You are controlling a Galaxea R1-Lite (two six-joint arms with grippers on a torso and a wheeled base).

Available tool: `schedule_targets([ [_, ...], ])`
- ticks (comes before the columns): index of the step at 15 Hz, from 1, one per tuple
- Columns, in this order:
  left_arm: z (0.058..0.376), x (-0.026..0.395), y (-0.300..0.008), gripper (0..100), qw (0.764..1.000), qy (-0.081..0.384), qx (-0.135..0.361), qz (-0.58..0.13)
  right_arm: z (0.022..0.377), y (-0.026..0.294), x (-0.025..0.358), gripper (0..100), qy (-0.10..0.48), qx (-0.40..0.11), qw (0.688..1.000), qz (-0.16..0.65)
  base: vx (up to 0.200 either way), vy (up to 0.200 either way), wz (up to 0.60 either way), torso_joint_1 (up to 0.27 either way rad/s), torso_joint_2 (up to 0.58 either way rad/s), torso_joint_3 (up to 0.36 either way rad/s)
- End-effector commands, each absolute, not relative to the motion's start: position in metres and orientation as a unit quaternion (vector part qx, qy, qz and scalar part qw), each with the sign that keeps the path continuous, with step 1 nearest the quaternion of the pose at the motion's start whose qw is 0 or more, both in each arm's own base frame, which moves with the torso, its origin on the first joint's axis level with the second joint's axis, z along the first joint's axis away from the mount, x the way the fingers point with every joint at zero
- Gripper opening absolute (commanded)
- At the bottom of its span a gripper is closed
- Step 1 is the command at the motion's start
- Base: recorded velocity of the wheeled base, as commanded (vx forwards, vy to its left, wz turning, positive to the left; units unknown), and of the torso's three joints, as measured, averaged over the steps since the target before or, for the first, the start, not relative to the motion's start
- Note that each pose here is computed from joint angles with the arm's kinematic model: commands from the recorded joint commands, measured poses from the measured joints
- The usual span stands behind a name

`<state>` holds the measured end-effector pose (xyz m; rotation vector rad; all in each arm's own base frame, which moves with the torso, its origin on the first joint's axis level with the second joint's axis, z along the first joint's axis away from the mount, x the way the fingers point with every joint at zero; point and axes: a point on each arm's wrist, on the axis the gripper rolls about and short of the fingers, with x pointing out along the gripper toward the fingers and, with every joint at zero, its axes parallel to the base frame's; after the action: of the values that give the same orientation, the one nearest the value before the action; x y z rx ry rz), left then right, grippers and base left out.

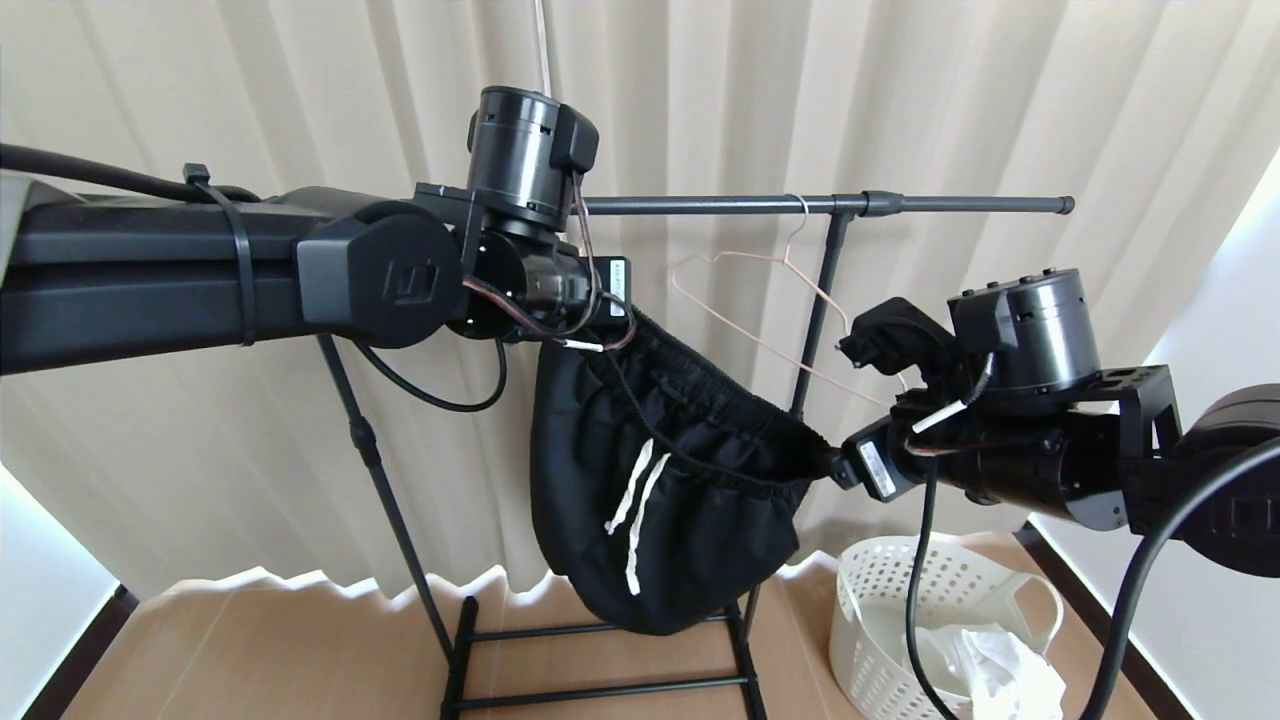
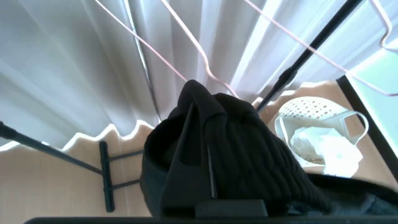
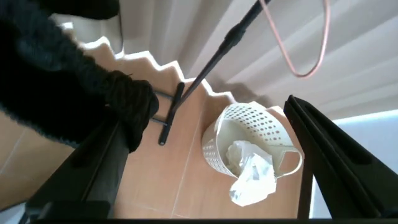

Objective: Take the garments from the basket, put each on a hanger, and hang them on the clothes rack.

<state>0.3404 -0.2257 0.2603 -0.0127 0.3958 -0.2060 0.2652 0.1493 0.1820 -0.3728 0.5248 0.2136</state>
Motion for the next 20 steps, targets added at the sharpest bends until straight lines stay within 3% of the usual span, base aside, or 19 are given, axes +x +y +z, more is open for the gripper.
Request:
schedule_targets([
  [1, 0.263, 0.34, -0.227, 0, 0.976, 0.192, -0.008, -0.103, 0.176, 0.148, 0.259, 100, 0.267, -0.188, 0.937, 0.121, 0.0, 0.0, 0.0, 0.0, 0.0, 0.0],
  [5, 0.27, 0.34, -0.227, 0, 0.978, 0.18, -0.01, -0.106, 0.169, 0.149, 0.247, 100, 0.277, -0.2, 0.919, 0.198, 0.0, 0.0, 0.0, 0.0, 0.0, 0.0],
  [14, 0.271, 0.342, -0.228, 0, 0.982, 0.172, -0.003, -0.084, 0.156, 0.159, 0.235, 100, 0.227, -0.167, 0.898, 0.338, 0.0, 0.0, 0.0, 0.0, 0.0, 0.0],
  [18, 0.266, 0.343, -0.229, 0, 0.981, 0.177, 0.002, -0.075, 0.161, 0.161, 0.235, 100, 0.225, -0.134, 0.895, 0.36, 0.0, 0.0, 0.0, 0.0, 0.0, 0.0],
  [20, 0.267, 0.34, -0.233, 0, 0.981, 0.175, 0.003, -0.08, 0.166, 0.177, 0.232, 100, 0.215, -0.083, 0.9, 0.37, 0.0, 0.0, 0.0, 0.0, 0.0, 0.0],
])
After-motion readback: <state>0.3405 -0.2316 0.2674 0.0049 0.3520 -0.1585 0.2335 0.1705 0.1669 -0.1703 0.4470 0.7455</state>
